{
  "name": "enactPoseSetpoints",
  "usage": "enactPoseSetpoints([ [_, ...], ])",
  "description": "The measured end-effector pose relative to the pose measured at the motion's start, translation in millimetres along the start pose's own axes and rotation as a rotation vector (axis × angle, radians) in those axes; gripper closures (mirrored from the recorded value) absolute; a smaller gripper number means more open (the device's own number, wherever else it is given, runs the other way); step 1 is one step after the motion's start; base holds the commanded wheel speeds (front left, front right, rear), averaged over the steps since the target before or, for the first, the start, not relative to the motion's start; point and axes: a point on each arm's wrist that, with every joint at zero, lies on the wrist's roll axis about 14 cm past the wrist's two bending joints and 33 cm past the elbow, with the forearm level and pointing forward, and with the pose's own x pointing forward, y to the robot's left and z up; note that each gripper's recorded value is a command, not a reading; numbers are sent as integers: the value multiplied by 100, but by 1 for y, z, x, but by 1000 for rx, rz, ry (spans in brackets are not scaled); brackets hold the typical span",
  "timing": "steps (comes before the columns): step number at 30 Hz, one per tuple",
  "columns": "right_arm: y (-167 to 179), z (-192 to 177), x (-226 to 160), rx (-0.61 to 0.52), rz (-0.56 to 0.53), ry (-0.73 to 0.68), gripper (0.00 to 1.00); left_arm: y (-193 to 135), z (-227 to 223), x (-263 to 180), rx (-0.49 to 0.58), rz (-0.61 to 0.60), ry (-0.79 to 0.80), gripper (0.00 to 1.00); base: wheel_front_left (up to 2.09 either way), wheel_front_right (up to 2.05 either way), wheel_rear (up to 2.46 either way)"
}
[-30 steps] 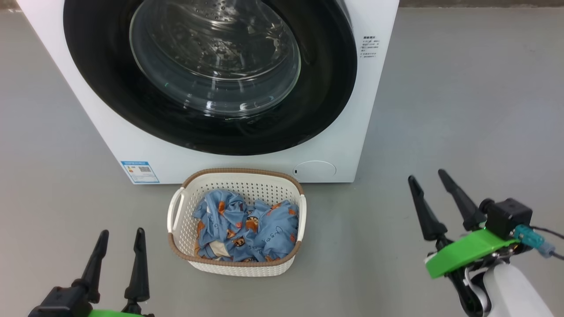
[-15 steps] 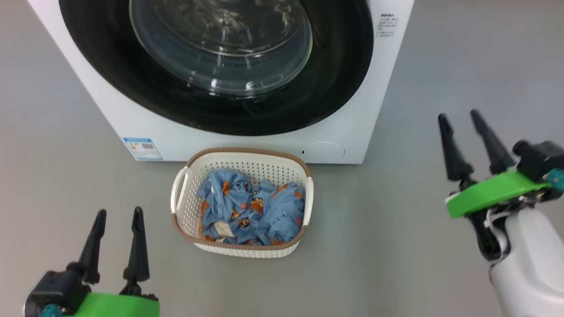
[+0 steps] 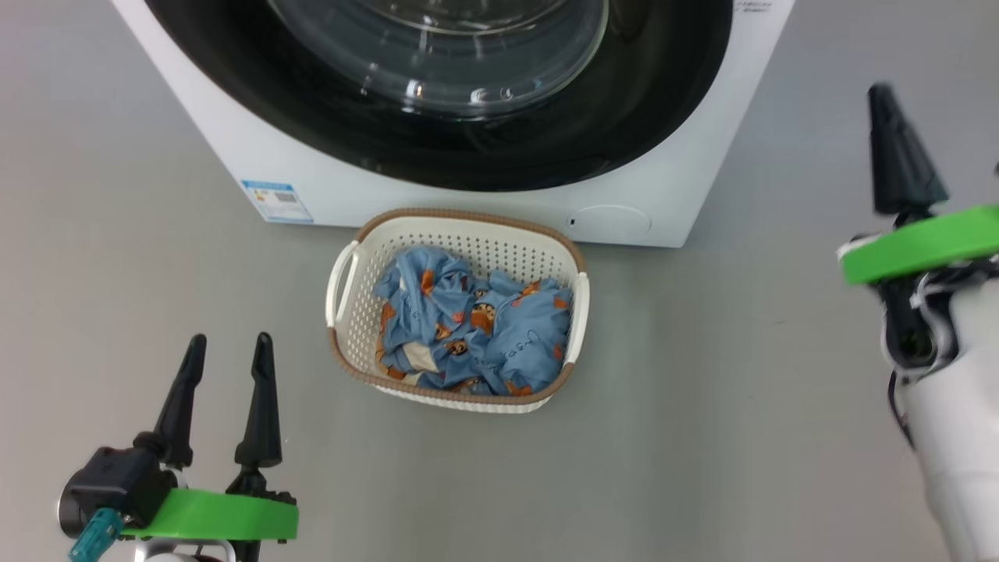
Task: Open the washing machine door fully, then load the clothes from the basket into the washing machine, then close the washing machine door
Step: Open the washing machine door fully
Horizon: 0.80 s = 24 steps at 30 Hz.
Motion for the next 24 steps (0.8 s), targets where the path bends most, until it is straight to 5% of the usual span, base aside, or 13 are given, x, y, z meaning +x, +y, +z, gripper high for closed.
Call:
enactPoseSetpoints([
  [13, -20, 12, 49, 246, -57, -60, 100, 19, -9, -4, 17, 56, 32, 0, 0, 0, 0],
  [24, -33, -14, 85, 562, -119, 65, 100, 24, -22, 4, 21, 65, 61, 0, 0, 0, 0],
])
